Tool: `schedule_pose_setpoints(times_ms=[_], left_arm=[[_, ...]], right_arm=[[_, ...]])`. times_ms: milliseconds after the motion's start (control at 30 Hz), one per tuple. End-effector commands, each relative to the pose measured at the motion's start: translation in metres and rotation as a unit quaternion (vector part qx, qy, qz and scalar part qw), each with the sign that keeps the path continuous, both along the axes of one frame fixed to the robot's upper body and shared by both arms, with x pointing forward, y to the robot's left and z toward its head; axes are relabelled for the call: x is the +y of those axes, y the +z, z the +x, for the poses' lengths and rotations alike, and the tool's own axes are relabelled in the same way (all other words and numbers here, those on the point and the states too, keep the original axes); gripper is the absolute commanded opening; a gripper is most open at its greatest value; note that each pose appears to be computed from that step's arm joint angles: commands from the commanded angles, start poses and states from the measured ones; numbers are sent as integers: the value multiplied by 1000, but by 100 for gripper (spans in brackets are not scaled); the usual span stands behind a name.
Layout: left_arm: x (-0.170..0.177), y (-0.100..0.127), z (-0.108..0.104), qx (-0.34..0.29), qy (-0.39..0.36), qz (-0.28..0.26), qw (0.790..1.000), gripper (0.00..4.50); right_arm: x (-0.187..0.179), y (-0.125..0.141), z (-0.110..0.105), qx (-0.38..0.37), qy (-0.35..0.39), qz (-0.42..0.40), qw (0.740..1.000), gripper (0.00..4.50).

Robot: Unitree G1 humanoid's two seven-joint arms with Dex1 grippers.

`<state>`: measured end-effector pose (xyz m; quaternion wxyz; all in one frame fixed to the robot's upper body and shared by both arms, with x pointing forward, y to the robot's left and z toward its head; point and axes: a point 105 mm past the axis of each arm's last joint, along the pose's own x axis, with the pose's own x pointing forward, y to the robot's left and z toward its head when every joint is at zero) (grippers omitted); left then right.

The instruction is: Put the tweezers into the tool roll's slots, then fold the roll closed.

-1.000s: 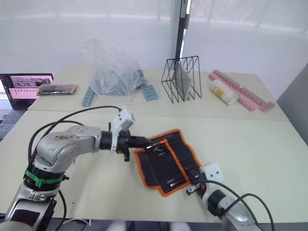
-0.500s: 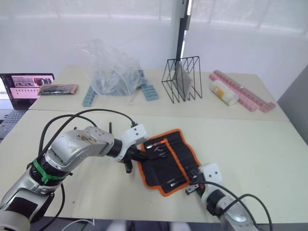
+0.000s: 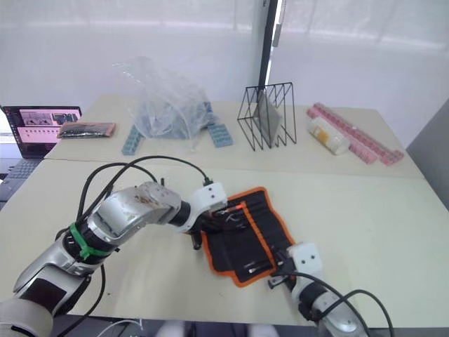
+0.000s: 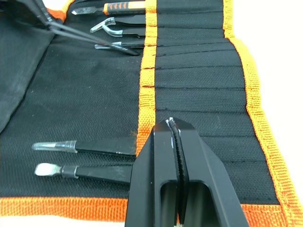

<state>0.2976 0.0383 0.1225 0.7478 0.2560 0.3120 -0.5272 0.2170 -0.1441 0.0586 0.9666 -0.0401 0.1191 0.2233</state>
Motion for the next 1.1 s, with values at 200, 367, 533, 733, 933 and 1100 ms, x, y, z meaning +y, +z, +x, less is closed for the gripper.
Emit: schedule_pose_setpoints(times_ms=[200, 367, 533, 733, 933, 1100], left_arm=[[-14, 5, -2, -16, -28, 2, 999, 0], [-16, 1, 1, -24, -22, 8, 999, 0], [-22, -6, 8, -41, -14, 15, 999, 0], [-19, -5, 15, -72, -20, 31, 997, 0], [-5, 2, 19, -91, -31, 48, 994, 0], [-6, 15, 23, -73, -38, 26, 996, 0]], right_arm=[[7, -8, -9, 21, 8, -1, 1000, 5], [8, -7, -11, 20, 5, -2, 1000, 5], [8, -7, -12, 20, 5, -3, 1000, 5], [8, -5, -10, 18, 5, -3, 1000, 5], [9, -6, -10, 17, 5, -2, 1000, 5], [10, -7, -9, 18, 6, -2, 1000, 5]])
